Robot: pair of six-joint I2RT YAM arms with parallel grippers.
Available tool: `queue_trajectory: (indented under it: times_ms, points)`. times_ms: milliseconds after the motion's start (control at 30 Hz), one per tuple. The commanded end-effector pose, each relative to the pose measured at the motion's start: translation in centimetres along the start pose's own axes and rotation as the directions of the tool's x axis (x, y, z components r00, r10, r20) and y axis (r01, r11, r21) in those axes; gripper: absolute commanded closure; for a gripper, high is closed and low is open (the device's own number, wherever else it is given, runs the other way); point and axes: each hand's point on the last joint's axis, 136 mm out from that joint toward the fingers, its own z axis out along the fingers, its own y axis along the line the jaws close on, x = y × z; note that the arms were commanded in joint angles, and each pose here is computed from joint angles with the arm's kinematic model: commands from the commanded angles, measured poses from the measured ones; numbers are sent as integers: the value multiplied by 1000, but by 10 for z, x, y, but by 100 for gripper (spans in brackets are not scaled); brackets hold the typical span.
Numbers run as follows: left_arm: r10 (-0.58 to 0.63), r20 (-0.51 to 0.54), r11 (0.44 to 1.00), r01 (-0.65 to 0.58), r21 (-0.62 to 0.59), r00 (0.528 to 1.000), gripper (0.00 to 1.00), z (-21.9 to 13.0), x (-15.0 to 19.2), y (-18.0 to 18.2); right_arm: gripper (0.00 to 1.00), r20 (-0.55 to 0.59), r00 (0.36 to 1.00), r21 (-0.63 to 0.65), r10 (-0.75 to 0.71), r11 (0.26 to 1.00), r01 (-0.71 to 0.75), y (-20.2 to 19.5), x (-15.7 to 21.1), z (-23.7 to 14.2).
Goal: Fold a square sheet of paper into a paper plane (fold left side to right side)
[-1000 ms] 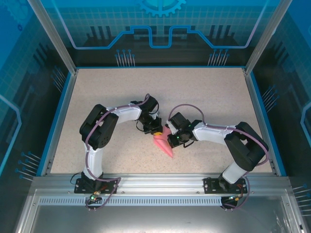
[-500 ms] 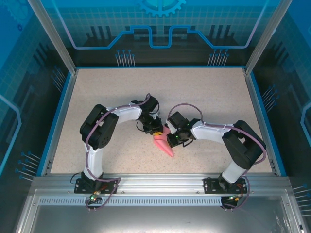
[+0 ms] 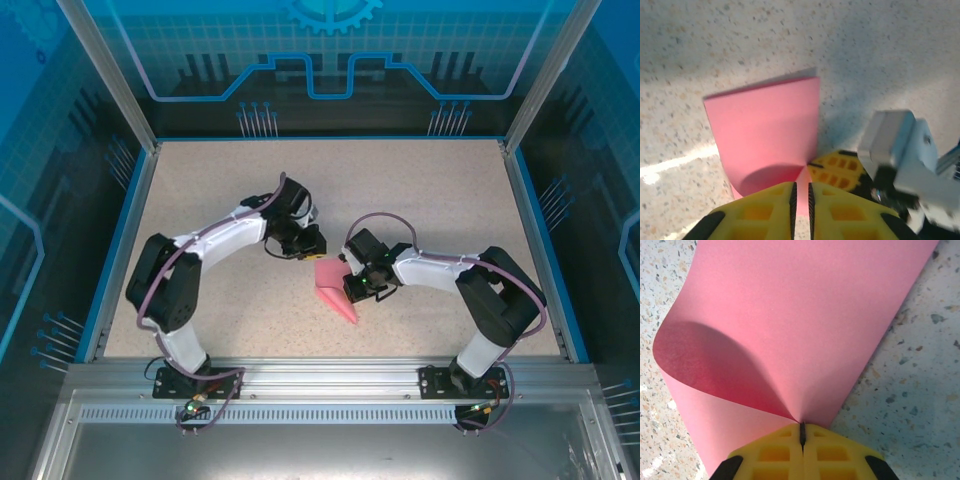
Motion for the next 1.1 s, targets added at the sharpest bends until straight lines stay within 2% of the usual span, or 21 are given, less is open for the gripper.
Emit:
queue_trajectory:
  times_ms: [0,100,333,633,1067]
  points:
    - [-36,-105,991,49,122,994,86,13,34,-5,100,-112,993,27,40,999,-37,-11,27,8]
    - [-36,-149,978,66,199,988,88,28,52,-14,100,-117,992,27,38,999,-35,-12,28,9]
    - [-27,-186,975,67,210,982,88,51,71,-17,100,-124,992,37,35,999,-31,-13,29,8]
    - [-52,-219,990,79,118,974,89,77,84,6,100,-125,992,37,35,999,-31,-13,28,8]
    - [-92,-219,995,98,16,971,89,90,93,38,100,-132,991,43,31,999,-25,-14,29,8]
